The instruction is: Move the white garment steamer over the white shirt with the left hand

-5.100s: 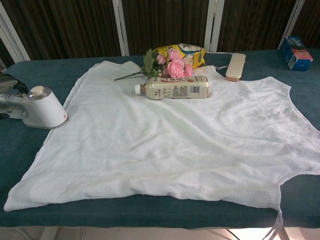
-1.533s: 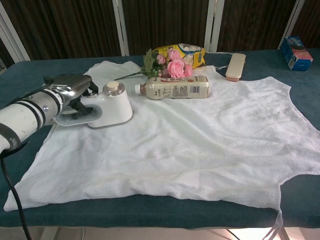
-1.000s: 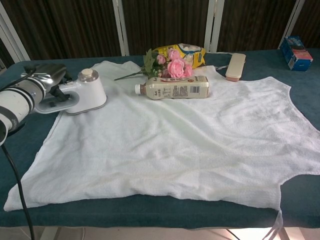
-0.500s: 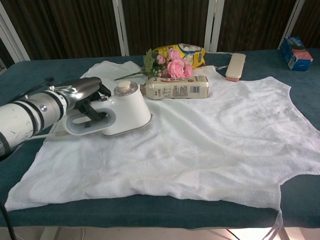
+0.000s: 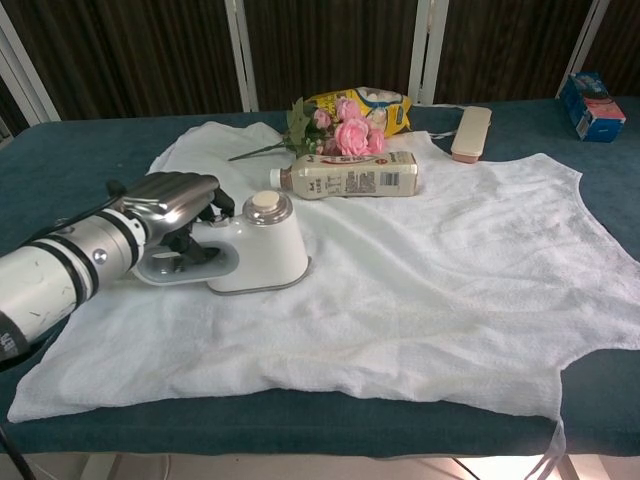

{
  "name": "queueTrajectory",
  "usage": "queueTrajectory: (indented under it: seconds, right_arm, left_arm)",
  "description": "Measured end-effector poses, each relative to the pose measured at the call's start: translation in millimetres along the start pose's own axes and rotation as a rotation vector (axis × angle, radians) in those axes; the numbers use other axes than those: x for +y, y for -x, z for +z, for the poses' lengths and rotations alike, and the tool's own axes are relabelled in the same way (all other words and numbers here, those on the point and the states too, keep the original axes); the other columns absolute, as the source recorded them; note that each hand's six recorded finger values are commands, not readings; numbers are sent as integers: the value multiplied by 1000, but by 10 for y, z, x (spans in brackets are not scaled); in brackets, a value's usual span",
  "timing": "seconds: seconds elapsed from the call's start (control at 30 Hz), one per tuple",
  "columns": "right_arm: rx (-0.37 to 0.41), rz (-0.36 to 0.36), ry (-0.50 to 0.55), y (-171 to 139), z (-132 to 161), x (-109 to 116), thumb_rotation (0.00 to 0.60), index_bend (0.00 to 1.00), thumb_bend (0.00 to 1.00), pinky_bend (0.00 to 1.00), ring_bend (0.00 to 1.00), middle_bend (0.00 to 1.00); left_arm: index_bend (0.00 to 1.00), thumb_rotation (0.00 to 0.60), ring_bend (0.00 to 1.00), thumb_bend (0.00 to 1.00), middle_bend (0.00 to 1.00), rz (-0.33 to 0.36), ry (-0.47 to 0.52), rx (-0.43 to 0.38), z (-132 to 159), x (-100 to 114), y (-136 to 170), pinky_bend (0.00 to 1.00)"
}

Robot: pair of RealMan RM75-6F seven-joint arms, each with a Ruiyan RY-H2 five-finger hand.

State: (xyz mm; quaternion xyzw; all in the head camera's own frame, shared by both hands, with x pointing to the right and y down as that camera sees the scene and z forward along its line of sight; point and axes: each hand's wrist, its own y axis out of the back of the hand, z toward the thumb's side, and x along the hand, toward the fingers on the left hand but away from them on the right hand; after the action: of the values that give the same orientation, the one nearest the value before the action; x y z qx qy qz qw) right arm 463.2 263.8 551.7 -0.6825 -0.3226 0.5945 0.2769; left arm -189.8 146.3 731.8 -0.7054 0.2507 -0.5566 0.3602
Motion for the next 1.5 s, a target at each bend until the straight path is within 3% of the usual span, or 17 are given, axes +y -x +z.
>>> queueTrajectory:
  seconds: [0.23, 0.6, 0.83, 1.27, 1.5]
  right_arm:
    - [0, 0, 1, 2, -1, 2, 600, 0, 309, 0, 0, 0]
    - [-3, -3, 5, -1, -14, 14, 600, 0, 310, 0, 0, 0]
    - [-4, 5, 2, 14, -13, -2, 600, 0, 309, 0, 0, 0]
    - [-4, 0, 3, 0, -12, 6, 600, 0, 309, 0, 0, 0]
    - [5, 6, -5, -5, 20, -23, 600, 0, 309, 0, 0, 0]
  left_arm:
    - [708, 600, 1000, 580, 979, 43, -71, 106, -325, 39, -228, 1000]
    - [710, 600, 1000, 580, 979, 108, -147, 301, -1068, 199, -551, 1000]
    - [710, 600, 1000, 580, 979, 165, -101, 391, -1383, 354, -644, 1000]
    - [711, 600, 1000, 580, 978, 142, 171, 299, -1069, 392, -554, 1000]
    - [712, 600, 1000, 577, 978, 168, 143, 118, -862, 605, -128, 1000]
